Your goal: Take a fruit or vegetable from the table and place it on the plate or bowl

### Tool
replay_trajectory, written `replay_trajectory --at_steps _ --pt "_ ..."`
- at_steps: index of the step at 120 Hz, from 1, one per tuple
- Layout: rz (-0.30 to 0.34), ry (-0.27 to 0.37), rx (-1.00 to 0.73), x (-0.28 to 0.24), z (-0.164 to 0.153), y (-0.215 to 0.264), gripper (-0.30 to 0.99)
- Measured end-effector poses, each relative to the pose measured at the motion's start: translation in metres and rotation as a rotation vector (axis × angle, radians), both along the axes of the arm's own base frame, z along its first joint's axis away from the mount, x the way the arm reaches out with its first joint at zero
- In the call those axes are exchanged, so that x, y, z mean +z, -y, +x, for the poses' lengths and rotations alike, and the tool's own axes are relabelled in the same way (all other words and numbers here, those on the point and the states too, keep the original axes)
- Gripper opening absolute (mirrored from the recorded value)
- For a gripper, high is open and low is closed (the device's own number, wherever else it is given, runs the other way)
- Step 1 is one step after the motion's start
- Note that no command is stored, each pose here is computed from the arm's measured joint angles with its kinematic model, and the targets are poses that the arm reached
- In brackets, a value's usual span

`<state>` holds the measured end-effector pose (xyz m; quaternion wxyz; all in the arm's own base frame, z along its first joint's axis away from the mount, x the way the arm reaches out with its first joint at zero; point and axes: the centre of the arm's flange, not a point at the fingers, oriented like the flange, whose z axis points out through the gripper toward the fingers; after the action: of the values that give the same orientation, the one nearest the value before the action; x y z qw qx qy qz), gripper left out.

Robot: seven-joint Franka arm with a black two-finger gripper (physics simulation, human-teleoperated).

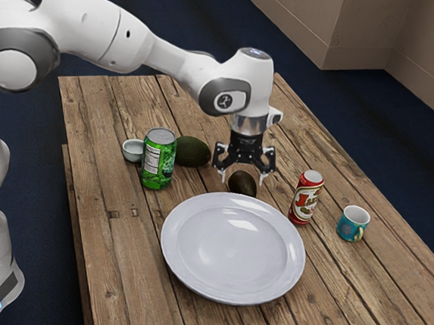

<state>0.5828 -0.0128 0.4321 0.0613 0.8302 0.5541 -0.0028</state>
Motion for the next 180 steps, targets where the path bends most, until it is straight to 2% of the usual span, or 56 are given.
replay_trajectory --at_steps 66,91,100,112,131,141,151,170,180 --pt "-0.004 -0.011 0.011 -0.021 0.007 0.001 0.69" --pt "-0.008 -0.005 0.014 -0.021 0.008 0.003 0.44" --pt "-0.007 -0.002 0.015 -0.019 0.008 0.004 0.39" --pt "-0.011 0.035 0.017 0.003 0.004 0.002 0.37" --pt "-0.001 0.138 0.003 0.064 -0.008 -0.002 0.37" --pt "0.003 0.163 0.006 0.079 -0.013 -0.002 0.37" --pt "0.003 0.172 -0.015 0.086 -0.016 0.017 0.37" --pt "-0.011 0.178 -0.137 0.092 -0.029 0.099 0.36" --pt "-0.014 0.176 -0.154 0.092 -0.032 0.114 0.36"
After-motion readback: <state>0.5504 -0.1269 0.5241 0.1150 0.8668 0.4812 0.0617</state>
